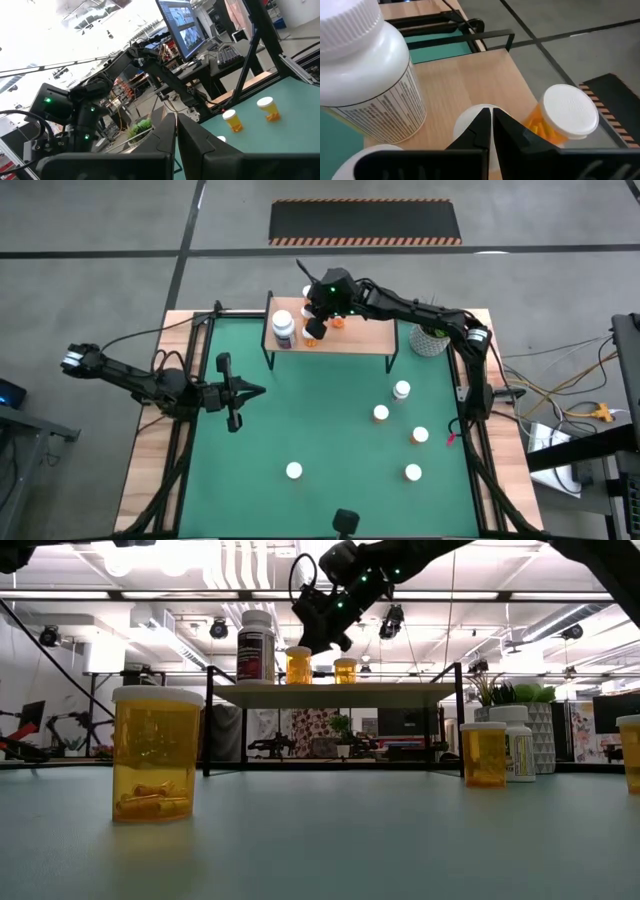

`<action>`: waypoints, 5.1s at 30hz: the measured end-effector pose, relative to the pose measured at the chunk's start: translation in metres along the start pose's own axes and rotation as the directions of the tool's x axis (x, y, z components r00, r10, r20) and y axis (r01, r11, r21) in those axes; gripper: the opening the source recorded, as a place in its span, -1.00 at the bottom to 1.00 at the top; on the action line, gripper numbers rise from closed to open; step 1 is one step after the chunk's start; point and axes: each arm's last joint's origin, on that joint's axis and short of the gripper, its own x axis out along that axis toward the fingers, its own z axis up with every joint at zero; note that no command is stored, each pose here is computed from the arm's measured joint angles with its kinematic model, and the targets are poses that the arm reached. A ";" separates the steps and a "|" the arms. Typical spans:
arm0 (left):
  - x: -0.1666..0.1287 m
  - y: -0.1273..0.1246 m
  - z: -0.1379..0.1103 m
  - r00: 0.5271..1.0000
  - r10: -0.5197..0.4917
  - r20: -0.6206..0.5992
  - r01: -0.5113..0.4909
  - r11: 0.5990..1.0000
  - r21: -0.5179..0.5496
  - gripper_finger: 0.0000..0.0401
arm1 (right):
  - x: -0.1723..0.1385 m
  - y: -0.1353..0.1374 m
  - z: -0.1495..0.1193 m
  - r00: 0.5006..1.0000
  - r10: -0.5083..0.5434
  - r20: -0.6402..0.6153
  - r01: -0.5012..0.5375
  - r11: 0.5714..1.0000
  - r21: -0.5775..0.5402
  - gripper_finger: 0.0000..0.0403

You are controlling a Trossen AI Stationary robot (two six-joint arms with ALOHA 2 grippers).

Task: Pick and place medicine bottles onto shelf by color
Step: Adjust the orange pill bottle on the shelf, then put the orange pill bottle on the shelf aligned with the other orange pill bottle

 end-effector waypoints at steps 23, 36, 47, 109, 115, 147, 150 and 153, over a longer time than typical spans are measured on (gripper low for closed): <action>0.000 0.000 0.000 1.000 0.000 0.001 0.000 1.000 0.000 -1.00 | -0.003 0.000 -0.001 1.000 0.003 -0.030 -0.004 1.000 -0.025 -0.96; 0.000 0.000 0.000 1.000 0.001 0.002 -0.001 1.000 -0.001 -1.00 | -0.021 0.000 0.020 1.000 0.003 -0.021 -0.004 0.999 -0.048 -0.96; 0.000 0.000 0.000 1.000 0.001 0.002 -0.001 1.000 0.000 -1.00 | -0.054 0.024 0.027 0.990 0.059 -0.125 -0.067 0.996 -0.059 -0.96; 0.006 -0.004 -0.002 1.000 -0.013 -0.007 0.013 0.998 -0.059 -1.00 | 0.000 0.338 -0.156 0.772 0.627 -0.106 -0.630 0.731 -0.263 0.80; 0.008 -0.006 -0.004 1.000 -0.021 -0.019 0.020 0.998 -0.054 -1.00 | 0.010 0.344 -0.161 0.740 0.670 -0.050 -0.658 0.708 -0.257 0.69; 0.004 -0.003 0.000 1.000 -0.006 0.003 0.006 1.000 -0.007 -1.00 | -0.047 0.303 -0.100 0.776 0.629 -0.034 -0.621 0.755 -0.209 0.03; 0.004 -0.002 0.000 1.000 -0.005 0.003 0.005 1.000 -0.004 -1.00 | -0.074 0.276 -0.075 0.831 0.556 -0.003 -0.547 0.817 -0.183 0.03; 0.004 -0.002 0.000 1.000 -0.004 0.004 0.004 1.000 0.000 -1.00 | -0.100 0.243 -0.053 0.903 0.427 0.049 -0.418 0.900 -0.126 0.03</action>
